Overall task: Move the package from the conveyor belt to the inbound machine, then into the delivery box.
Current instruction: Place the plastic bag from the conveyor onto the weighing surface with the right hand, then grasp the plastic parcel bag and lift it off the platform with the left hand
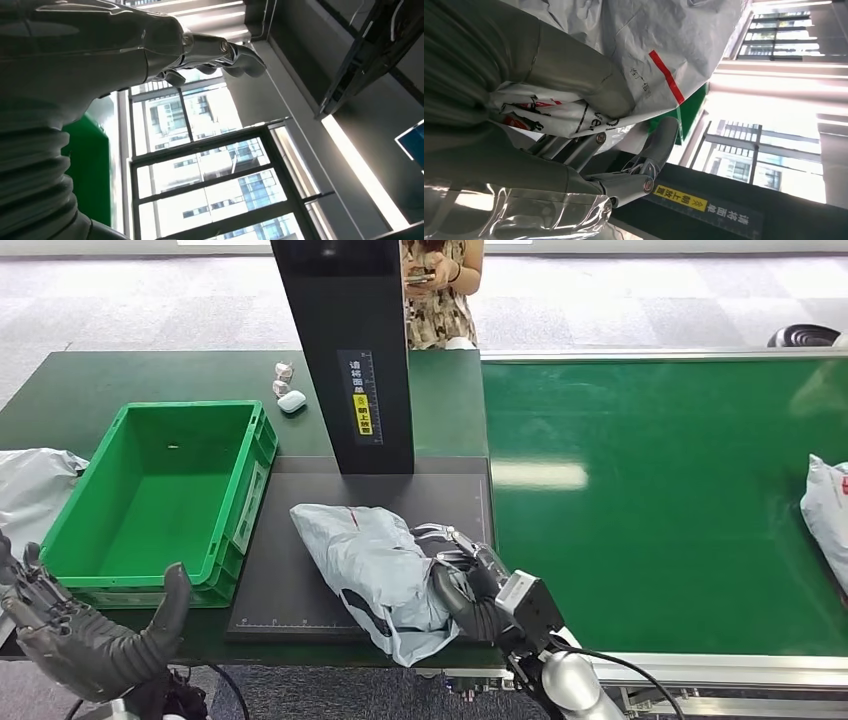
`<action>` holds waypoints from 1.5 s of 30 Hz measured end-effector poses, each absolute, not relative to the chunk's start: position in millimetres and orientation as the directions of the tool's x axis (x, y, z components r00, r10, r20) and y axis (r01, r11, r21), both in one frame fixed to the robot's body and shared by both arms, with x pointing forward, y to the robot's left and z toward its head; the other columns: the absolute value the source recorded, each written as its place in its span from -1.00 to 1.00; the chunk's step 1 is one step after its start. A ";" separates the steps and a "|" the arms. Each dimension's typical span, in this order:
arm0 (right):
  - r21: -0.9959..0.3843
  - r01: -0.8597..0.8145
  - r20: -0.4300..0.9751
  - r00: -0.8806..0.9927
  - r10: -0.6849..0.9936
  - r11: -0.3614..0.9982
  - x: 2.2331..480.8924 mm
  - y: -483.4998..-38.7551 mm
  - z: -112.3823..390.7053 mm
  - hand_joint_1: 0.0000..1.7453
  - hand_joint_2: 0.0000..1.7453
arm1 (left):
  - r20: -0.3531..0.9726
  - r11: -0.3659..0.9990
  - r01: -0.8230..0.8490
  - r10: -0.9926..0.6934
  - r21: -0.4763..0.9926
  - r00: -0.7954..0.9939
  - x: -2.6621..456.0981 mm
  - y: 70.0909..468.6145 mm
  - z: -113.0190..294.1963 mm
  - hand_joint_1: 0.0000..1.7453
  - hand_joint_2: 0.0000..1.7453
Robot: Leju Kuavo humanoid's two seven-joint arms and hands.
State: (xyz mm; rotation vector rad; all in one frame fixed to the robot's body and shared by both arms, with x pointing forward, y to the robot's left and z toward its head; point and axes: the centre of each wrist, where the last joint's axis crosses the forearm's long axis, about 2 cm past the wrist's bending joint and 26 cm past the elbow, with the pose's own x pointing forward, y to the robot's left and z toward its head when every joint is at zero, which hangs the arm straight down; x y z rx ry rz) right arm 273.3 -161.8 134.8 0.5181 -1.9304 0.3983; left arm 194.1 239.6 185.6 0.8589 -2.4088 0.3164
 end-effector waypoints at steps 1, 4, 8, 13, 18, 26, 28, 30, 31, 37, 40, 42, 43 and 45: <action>-0.053 -0.519 0.922 -0.354 -0.159 0.853 275.9 -160.3 134.0 1.00 1.00 | 0.575 0.763 -0.645 -0.512 -0.037 -0.638 193.8 240.3 186.4 -1.00 1.00; -0.098 -0.483 0.933 -0.349 -0.088 0.870 283.7 -156.4 132.3 1.00 1.00 | 0.580 0.757 -0.652 -0.512 -0.043 -0.633 193.7 241.5 186.9 -1.00 1.00; -0.199 -0.378 0.933 -0.355 0.057 0.904 292.2 -155.3 131.0 -0.99 1.00 | 0.601 0.755 -0.655 -0.506 -0.038 -0.618 193.7 241.5 187.0 -1.00 1.00; -0.298 -0.339 0.931 -0.309 0.194 0.892 295.3 -155.7 124.2 -1.00 1.00 | 0.633 0.753 -0.658 -0.509 -0.001 -0.583 191.5 241.4 185.7 -1.00 1.00; -0.200 -0.431 0.962 -0.259 0.091 0.880 285.2 -158.1 115.3 -1.00 1.00 | 0.656 0.757 -0.653 -0.510 0.033 -0.557 185.3 241.6 182.1 -1.00 1.00; 0.197 -0.456 0.920 -0.219 -0.324 0.868 246.9 -182.7 116.2 -1.00 1.00 | 0.687 0.804 -0.590 -0.466 0.068 -0.557 180.9 237.0 182.2 -1.00 1.00; 0.250 -0.436 0.894 -0.240 -0.379 0.864 239.1 -190.1 118.7 -1.00 1.00 | 0.709 0.850 -0.518 -0.421 0.092 -0.565 182.5 233.2 183.0 -1.00 1.00; 0.269 -0.422 0.872 -0.275 -0.405 0.866 234.1 -195.9 123.4 -1.00 1.00 | 0.713 0.889 -0.442 -0.384 0.115 -0.587 185.3 228.5 184.6 -1.00 1.00; 0.267 -0.420 0.866 -0.291 -0.407 0.867 232.7 -198.0 125.9 -1.00 1.00 | 0.707 0.900 -0.416 -0.377 0.128 -0.598 187.1 226.2 185.9 -1.00 1.00; 0.241 -0.430 0.858 -0.324 -0.398 0.870 229.5 -200.8 134.8 -1.00 1.00 | 0.666 0.891 -0.280 -0.453 0.357 -0.593 198.9 215.6 196.5 -1.00 1.00; 0.243 -0.418 0.852 -0.338 -0.399 0.875 231.1 -203.1 137.3 -1.00 1.00 | 0.627 0.839 -0.185 -0.512 0.512 -0.588 204.1 207.3 197.5 -1.00 1.00; 0.237 -0.410 0.854 -0.344 -0.391 0.881 232.0 -204.3 138.0 -1.00 1.00 | 0.606 0.816 -0.139 -0.520 0.561 -0.602 208.0 202.1 196.9 -1.00 1.00; 0.234 -0.408 0.855 -0.346 -0.386 0.883 232.4 -204.6 138.3 -1.00 1.00 | 0.599 0.806 -0.115 -0.519 0.581 -0.610 210.2 199.6 196.4 -1.00 1.00; 0.228 -0.404 0.857 -0.348 -0.379 0.886 232.7 -204.7 138.5 -1.00 1.00 | 0.588 0.785 -0.065 -0.514 0.617 -0.625 215.0 195.0 194.8 -1.00 1.00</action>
